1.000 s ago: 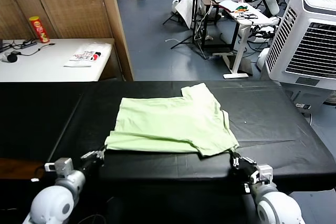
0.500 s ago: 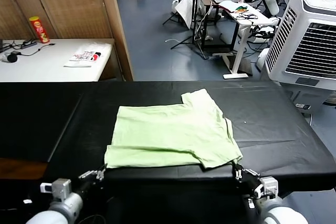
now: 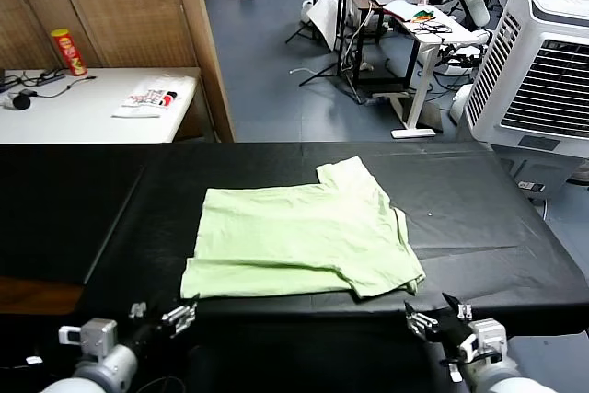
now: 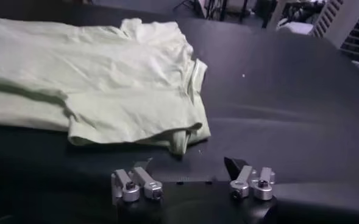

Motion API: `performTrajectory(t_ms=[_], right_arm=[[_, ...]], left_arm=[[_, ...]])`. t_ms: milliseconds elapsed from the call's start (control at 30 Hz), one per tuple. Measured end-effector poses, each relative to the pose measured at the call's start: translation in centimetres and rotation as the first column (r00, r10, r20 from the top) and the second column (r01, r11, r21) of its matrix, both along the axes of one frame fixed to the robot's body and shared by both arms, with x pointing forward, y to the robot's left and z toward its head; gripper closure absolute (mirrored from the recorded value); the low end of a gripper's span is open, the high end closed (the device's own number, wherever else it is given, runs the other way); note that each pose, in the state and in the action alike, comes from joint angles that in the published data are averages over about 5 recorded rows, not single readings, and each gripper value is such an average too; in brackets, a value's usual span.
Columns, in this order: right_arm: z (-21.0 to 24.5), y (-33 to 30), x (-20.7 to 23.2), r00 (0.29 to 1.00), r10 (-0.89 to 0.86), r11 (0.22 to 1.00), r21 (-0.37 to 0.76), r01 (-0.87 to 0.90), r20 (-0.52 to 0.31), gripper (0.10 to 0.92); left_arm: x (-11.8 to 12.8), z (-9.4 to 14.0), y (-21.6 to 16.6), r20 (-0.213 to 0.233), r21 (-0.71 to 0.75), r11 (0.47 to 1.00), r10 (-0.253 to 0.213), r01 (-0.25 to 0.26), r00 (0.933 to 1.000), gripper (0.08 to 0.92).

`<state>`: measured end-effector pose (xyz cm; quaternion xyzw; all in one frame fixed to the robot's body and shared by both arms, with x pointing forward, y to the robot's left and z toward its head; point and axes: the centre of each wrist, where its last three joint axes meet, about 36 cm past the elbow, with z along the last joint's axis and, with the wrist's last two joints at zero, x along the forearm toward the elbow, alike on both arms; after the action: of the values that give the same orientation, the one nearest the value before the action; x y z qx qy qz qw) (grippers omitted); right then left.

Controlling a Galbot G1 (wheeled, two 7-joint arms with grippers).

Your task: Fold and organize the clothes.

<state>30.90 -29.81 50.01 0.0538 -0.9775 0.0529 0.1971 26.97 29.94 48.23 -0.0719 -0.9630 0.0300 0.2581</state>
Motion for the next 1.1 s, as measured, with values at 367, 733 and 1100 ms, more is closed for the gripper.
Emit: performTrajectory(t_ms=[367, 733, 1100], right_arm=[[-1.6, 0.8, 15.7, 0.998, -0.031, 0.999, 0.011, 0.031, 0.049, 0.224], [-3.4, 2.9, 29.0, 0.997, -0.019, 0.999, 0.031, 0.021, -0.068, 0.224], [-5.0, 4.3, 34.8, 0.984, -0.034, 0.998, 0.040, 0.042, -0.175, 0.224]], left_arm=[[13.2, 1.8, 2.1, 0.143, -0.051, 0.998, 0.042, -0.035, 0.9888, 0.201], [24.0, 0.1, 4.1, -0.009, -0.090, 0.994, 0.059, -0.059, 0.9982, 0.201], [28.7, -2.8, 4.0, -0.094, -0.078, 0.994, 0.071, -0.078, 0.9931, 0.201]])
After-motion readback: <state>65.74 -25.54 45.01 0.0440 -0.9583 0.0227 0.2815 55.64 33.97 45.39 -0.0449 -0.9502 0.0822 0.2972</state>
